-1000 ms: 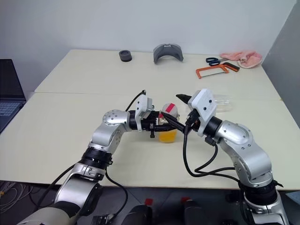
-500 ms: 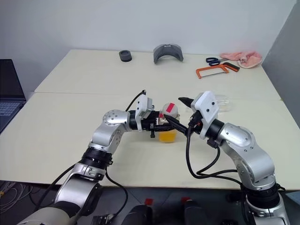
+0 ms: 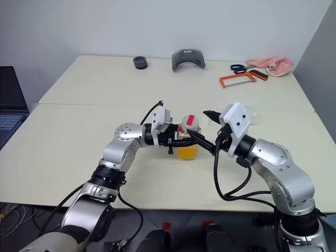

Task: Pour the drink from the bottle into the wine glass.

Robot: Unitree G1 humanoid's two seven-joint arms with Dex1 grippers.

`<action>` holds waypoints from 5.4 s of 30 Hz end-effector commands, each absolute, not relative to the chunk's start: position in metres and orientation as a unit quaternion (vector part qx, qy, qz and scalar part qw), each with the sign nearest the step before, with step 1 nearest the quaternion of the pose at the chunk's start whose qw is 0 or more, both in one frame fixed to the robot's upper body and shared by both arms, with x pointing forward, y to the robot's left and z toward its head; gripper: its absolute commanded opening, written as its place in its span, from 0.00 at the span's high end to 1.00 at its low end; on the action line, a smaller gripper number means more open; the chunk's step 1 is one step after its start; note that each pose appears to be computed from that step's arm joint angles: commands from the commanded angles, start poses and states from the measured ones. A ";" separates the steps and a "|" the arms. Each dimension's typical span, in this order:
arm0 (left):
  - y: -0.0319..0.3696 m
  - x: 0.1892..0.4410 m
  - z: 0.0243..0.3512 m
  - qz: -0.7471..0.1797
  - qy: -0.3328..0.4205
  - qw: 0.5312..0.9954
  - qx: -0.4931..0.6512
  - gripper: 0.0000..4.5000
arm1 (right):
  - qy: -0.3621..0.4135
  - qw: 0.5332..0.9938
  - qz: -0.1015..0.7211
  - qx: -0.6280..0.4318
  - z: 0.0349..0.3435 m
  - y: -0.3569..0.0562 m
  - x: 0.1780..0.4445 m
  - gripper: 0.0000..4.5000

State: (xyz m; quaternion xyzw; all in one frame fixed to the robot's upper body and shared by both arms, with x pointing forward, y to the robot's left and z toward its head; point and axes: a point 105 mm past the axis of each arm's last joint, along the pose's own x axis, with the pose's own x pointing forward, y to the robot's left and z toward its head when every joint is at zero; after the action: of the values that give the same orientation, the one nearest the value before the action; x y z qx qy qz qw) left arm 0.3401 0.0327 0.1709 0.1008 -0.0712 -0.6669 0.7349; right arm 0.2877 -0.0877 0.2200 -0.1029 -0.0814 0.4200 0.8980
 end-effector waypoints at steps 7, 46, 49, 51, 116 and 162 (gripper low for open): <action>0.033 0.338 0.186 -0.669 -0.103 0.729 0.105 0.63 | -0.090 0.901 0.408 -0.115 0.227 -0.101 0.282 0.14; 0.034 0.335 0.189 -0.690 -0.091 0.713 0.089 0.63 | -0.119 0.896 0.410 -0.121 0.236 -0.075 0.291 0.14; 0.035 0.335 0.189 -0.690 -0.090 0.712 0.091 0.63 | -0.116 0.899 0.406 -0.116 0.236 -0.079 0.291 0.14; 0.035 0.336 0.189 -0.690 -0.090 0.712 0.092 0.63 | -0.115 0.900 0.405 -0.113 0.235 -0.080 0.290 0.14; 0.035 0.338 0.190 -0.678 -0.102 0.723 0.092 0.63 | -0.080 0.854 0.511 -0.054 0.236 -0.077 0.259 0.00; 0.035 0.336 0.184 -0.681 -0.097 0.719 0.099 0.63 | -0.111 0.897 0.420 -0.080 0.238 -0.079 0.296 0.00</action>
State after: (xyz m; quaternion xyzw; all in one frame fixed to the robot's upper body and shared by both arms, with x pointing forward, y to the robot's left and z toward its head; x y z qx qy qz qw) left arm 0.3380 0.0355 0.1715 0.0899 -0.0698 -0.6802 0.7241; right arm 0.2974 -0.0716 0.2274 -0.0752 -0.0911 0.4314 0.8944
